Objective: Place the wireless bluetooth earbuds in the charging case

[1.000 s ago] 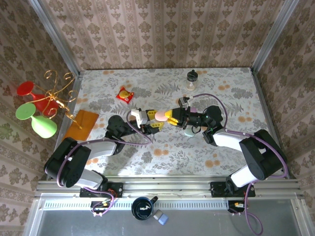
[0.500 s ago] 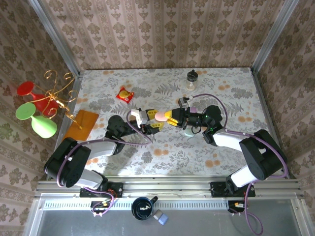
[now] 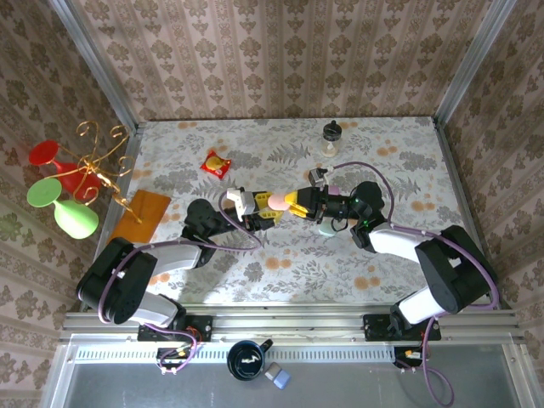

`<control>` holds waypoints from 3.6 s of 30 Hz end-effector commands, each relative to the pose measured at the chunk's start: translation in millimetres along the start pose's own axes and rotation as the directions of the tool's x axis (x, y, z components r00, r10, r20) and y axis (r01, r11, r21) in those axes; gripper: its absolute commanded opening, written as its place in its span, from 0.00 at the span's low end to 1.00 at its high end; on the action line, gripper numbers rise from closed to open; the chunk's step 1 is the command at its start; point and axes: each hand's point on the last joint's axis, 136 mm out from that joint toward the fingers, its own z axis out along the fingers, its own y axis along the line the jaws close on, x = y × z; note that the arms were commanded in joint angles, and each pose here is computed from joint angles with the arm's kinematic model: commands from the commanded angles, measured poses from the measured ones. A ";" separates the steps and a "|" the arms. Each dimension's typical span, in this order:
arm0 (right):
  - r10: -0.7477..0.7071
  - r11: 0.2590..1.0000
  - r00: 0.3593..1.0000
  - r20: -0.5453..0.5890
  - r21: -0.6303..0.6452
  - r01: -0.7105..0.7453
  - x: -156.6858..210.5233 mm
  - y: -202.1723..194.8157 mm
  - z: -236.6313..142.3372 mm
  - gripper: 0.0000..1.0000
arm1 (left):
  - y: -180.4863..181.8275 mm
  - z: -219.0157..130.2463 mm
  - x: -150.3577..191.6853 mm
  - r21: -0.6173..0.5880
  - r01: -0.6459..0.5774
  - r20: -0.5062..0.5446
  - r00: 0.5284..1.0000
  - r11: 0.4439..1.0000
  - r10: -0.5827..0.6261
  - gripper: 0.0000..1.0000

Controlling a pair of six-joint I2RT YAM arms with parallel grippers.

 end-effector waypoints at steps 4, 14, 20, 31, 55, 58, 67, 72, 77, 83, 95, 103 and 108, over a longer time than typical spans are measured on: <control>-0.050 0.996 0.996 0.073 0.072 0.045 -10.3 -1.6 -8.8 0.56 | -13.4 1.6 -1.2 0.067 -0.049 0.015 0.999 0.997 0.048 0.35; -0.403 0.799 0.915 0.032 0.499 0.335 -13.1 -6.6 -52.5 0.76 | -12.7 -5.2 20.0 0.057 0.128 -0.039 0.991 0.990 -0.126 0.35; -0.652 0.552 0.736 -0.183 0.551 0.626 1.0 9.0 -59.0 0.82 | -18.1 -10.2 35.0 0.047 0.211 -0.072 0.976 0.976 -0.207 0.35; -0.782 0.063 0.328 -0.530 0.456 0.888 18.1 -12.9 -23.0 0.86 | -22.7 -11.7 36.0 0.054 0.213 -0.076 0.975 0.976 -0.208 0.35; -0.822 0.080 0.433 -0.369 0.679 0.730 -25.4 0.8 -29.6 0.84 | -30.0 -12.6 35.5 0.095 0.161 -0.077 0.985 0.982 -0.154 0.35; -0.819 0.103 0.454 -0.350 0.689 0.717 -29.6 0.9 -30.2 0.83 | -31.9 -13.4 35.4 0.101 0.164 -0.078 0.985 0.981 -0.156 0.35; -0.813 0.190 0.387 -0.434 0.431 0.882 5.6 -0.2 -11.8 0.75 | -45.5 -15.3 27.9 0.177 0.200 -0.083 0.979 0.964 -0.188 0.35; -0.809 0.218 0.360 -0.465 0.332 0.918 12.6 -0.7 -7.5 0.66 | -52.6 -16.3 21.5 0.217 0.215 -0.084 0.976 0.952 -0.201 0.35; -0.809 0.236 0.327 -0.489 0.239 0.942 19.8 -3.2 2.9 0.56 | -56.4 -15.8 16.1 0.241 0.223 -0.082 0.974 0.945 -0.209 0.35; -0.809 0.239 0.305 -0.503 0.192 0.952 21.3 -6.8 9.6 0.36 | -56.8 -14.8 16.7 0.244 0.226 -0.085 0.974 0.943 -0.211 0.35; -0.864 0.082 0.126 -0.487 0.110 0.990 32.0 6.4 5.7 0.00 | -51.4 -11.2 22.1 0.227 0.241 -0.093 0.970 0.944 -0.225 0.38; -0.883 0.008 0.075 -0.464 0.145 0.989 25.8 15.0 8.9 0.00 | -52.1 -10.2 23.4 0.224 0.250 -0.096 0.968 0.942 -0.234 0.59; -0.879 -0.009 0.061 -0.472 0.144 0.989 26.9 12.9 9.2 0.00 | -51.1 -8.9 21.7 0.219 0.264 -0.095 0.964 0.939 -0.249 0.65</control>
